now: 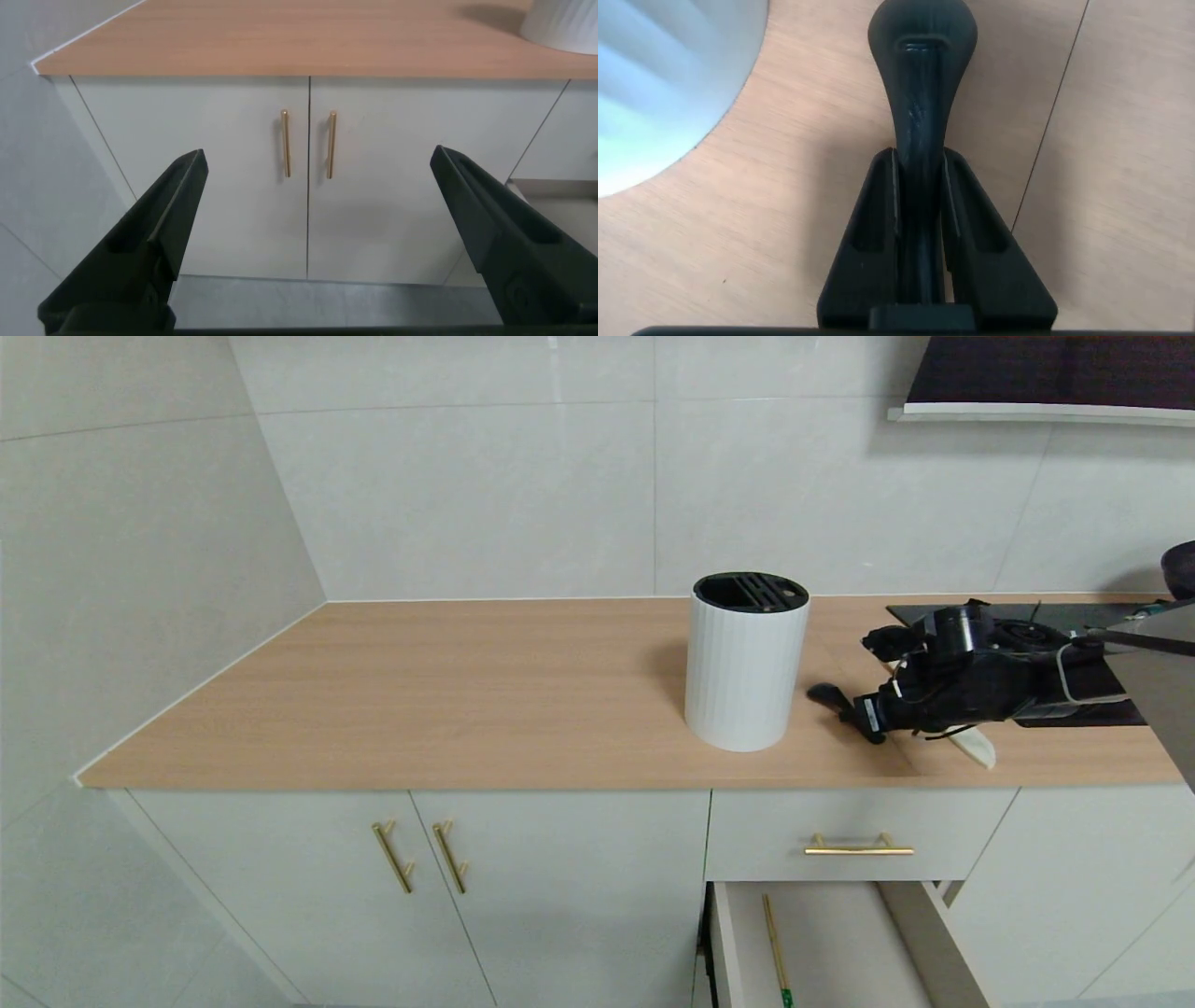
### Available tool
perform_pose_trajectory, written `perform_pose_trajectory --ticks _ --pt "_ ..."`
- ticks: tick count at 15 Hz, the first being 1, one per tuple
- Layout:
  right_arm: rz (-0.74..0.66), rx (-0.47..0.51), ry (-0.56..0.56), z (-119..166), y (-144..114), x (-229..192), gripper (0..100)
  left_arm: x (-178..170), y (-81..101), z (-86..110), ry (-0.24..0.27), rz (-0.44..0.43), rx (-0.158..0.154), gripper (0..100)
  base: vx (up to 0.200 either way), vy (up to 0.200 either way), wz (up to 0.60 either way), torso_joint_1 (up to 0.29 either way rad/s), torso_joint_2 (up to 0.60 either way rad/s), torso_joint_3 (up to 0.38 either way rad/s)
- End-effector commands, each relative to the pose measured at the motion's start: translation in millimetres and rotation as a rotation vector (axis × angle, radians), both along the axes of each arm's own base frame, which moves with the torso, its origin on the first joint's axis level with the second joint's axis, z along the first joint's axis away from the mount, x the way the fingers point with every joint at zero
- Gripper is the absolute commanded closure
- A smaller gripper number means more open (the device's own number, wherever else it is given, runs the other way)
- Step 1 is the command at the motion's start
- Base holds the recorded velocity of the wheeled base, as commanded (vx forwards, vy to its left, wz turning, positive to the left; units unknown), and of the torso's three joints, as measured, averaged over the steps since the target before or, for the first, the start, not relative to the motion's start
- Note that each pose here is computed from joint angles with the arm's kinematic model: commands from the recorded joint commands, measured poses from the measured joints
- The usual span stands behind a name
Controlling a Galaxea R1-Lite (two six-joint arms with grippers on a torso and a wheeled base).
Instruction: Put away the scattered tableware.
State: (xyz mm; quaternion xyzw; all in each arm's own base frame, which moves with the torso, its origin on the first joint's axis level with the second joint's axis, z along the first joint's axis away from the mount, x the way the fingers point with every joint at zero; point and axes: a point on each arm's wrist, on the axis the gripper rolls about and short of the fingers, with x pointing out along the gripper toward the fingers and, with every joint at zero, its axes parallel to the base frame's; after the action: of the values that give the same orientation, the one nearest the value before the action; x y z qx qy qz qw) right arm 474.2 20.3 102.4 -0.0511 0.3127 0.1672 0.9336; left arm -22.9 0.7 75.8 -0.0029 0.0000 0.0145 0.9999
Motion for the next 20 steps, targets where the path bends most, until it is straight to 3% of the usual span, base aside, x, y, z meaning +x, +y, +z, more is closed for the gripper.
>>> perform_pose_trajectory --ticks 1,3,5,6,12,15,20 --pt "-0.026 0.022 -0.008 25.8 -3.4 -18.6 100 0.0 0.0 0.0 0.0 0.0 0.0 0 0.0 0.0 0.0 0.0 0.0 0.0" --pt "-0.117 0.118 -0.018 70.7 -6.0 -62.5 100 0.0 0.0 0.0 0.0 0.0 0.0 0 0.0 0.0 0.0 0.0 0.0 0.0" --pt "-0.146 0.137 -0.014 83.9 -9.7 -88.3 100 0.0 0.0 0.0 0.0 0.0 0.0 0 0.0 0.0 0.0 0.0 0.0 0.0" --pt "-0.197 0.161 0.012 92.6 -13.3 -129.4 100 0.0 0.0 0.0 0.0 0.0 0.0 0 0.0 0.0 0.0 0.0 0.0 0.0" --pt "-0.3 0.072 0.19 51.6 -17.5 -238.2 100 0.0 0.0 0.0 0.0 0.0 0.0 0 0.0 0.0 0.0 0.0 0.0 0.0" --pt "-0.304 0.049 0.259 33.5 -16.5 -258.2 100 0.0 0.0 0.0 0.0 0.0 0.0 0 0.0 0.0 0.0 0.0 0.0 0.0" --pt "-0.281 0.003 0.311 19.4 -4.9 -250.0 100 0.0 0.0 0.0 0.0 0.0 0.0 0 0.0 0.0 0.0 -0.078 0.2 0.123"
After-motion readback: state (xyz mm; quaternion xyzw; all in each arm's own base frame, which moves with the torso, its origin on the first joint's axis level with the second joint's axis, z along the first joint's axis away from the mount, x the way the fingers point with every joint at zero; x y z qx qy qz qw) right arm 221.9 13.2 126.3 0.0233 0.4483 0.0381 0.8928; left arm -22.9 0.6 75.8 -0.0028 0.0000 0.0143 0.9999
